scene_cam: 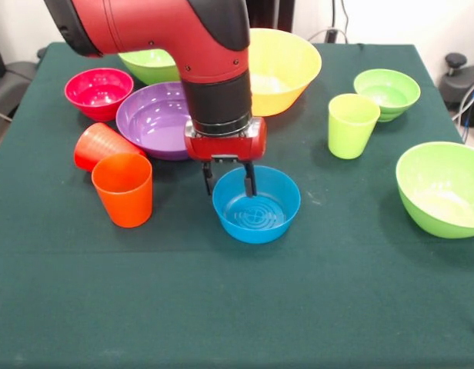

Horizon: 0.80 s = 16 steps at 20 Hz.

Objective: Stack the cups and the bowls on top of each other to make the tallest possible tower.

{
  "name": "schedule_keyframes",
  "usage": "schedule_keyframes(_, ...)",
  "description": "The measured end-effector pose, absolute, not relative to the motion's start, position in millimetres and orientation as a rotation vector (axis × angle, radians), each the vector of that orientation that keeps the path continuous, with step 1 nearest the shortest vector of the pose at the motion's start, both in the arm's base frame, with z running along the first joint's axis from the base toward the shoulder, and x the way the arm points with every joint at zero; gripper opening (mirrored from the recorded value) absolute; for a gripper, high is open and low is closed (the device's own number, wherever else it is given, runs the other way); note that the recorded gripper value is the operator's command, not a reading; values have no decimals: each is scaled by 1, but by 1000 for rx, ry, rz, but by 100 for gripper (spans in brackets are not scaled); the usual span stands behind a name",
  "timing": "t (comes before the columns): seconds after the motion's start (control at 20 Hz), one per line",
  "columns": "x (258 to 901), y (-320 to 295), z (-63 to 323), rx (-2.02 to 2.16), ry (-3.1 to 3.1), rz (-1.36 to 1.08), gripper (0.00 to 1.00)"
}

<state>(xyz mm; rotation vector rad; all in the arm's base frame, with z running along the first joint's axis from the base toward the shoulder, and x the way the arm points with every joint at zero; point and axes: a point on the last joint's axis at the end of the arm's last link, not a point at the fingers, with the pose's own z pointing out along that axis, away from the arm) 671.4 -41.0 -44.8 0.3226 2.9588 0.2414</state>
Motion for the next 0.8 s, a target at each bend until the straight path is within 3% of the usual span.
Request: schedule_keyframes(0.8,668,-41,-60,360,2967,287,100)
